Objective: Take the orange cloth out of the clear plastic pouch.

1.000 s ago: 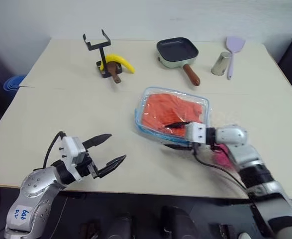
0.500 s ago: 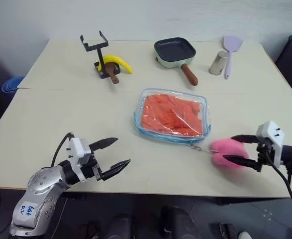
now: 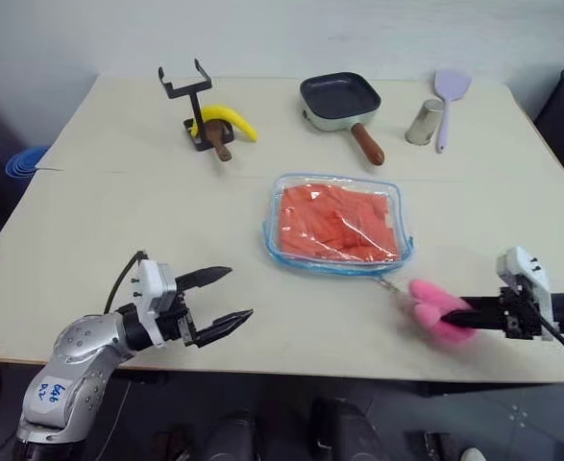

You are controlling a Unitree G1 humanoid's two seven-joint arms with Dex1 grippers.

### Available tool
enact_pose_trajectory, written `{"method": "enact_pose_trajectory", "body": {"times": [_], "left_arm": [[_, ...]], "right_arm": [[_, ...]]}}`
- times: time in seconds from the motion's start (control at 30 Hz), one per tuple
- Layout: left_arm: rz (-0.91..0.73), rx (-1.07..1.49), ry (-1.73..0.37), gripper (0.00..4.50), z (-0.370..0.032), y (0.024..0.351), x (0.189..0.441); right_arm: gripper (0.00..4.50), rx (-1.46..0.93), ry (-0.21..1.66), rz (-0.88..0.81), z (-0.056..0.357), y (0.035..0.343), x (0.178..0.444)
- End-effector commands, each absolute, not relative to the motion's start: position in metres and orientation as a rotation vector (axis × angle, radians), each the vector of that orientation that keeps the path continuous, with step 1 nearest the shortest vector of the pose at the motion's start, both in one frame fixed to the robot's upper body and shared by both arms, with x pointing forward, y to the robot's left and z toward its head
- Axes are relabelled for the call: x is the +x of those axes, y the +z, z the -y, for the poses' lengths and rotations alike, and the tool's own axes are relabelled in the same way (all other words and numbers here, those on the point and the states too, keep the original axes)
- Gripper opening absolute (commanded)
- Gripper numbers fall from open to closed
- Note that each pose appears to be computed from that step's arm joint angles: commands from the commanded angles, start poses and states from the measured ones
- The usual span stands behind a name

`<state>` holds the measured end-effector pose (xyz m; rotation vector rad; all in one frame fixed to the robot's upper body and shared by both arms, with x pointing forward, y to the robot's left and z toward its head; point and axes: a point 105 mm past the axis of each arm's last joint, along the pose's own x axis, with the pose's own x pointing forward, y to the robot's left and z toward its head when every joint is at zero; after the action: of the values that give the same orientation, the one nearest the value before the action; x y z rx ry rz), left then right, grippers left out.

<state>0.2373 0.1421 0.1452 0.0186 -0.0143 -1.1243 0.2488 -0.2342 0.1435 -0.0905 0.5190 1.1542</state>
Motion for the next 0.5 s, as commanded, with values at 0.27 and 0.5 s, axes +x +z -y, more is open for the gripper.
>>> {"method": "enact_pose_trajectory", "body": {"times": [0.27,0.5], "left_arm": [[0.102,0.066,-1.276,4.50,-0.117,0.162,0.226],[0.088,0.074,-1.279,4.50,-0.117,0.159,0.232]], "right_arm": [[0.05,-0.067,1.375,-0.342,0.140,0.131,0.267],[1.43,-0.229,1.356,-0.180,0.124,0.110,0.289]]}}
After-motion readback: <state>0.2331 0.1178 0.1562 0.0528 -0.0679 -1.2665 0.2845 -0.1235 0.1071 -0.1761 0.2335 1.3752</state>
